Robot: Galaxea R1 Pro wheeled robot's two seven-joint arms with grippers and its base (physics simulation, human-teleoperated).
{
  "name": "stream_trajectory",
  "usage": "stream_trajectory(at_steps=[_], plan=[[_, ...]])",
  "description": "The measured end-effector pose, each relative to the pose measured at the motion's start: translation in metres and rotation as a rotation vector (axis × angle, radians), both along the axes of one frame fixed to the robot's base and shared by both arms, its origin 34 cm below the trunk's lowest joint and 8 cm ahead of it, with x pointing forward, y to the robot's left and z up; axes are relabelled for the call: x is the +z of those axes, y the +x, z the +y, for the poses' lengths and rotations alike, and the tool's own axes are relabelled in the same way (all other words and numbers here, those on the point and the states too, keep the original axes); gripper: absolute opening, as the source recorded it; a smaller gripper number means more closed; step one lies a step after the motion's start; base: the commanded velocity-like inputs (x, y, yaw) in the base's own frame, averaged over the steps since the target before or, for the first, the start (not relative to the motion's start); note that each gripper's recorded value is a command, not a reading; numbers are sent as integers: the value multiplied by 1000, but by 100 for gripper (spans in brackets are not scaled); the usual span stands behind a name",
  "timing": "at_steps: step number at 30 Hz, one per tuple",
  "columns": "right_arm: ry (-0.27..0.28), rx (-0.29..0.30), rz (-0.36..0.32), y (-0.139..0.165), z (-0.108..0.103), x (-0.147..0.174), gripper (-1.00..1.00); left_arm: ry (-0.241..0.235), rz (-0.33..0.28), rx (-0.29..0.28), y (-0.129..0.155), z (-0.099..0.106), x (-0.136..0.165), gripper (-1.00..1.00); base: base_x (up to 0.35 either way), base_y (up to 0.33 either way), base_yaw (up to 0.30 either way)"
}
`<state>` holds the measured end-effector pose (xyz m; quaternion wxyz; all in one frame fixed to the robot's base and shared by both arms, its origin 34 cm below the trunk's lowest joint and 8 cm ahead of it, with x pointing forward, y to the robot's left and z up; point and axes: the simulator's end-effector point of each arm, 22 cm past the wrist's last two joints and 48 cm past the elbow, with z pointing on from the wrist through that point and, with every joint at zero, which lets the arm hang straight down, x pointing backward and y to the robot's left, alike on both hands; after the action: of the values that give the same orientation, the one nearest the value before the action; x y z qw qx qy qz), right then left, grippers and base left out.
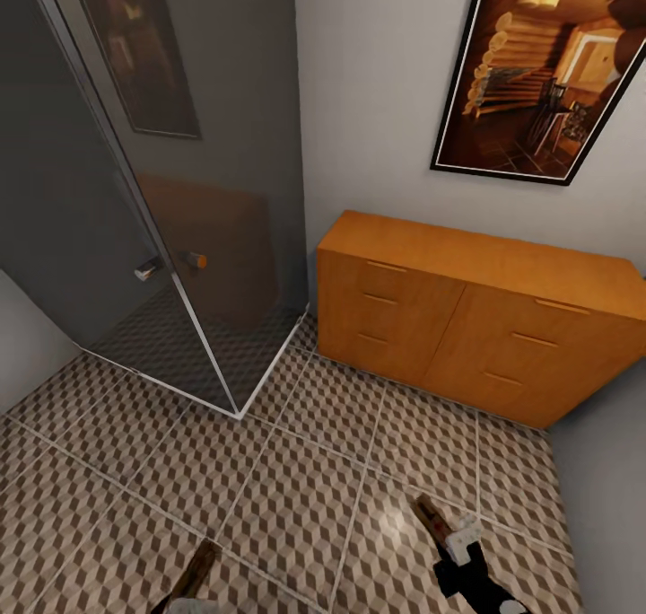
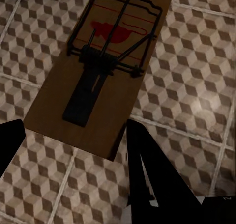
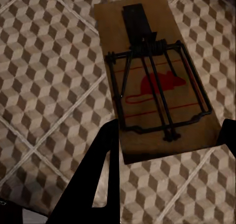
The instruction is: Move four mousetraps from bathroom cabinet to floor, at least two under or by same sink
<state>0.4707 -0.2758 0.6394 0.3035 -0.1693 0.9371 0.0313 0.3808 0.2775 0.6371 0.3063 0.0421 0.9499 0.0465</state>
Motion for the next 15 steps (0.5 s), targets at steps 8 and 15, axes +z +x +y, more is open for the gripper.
stream_trajectory(at_steps=[8, 15], plan=[[-6, -241, 12, -36, -30, -7, -100, -9, 10, 95, 59, 6, 4, -100, 0, 0, 0], [-11, -268, 10, -44, -34, -7, -100, 8, -144, 97, 65, 22, 20, -100, 0, 0, 0]])
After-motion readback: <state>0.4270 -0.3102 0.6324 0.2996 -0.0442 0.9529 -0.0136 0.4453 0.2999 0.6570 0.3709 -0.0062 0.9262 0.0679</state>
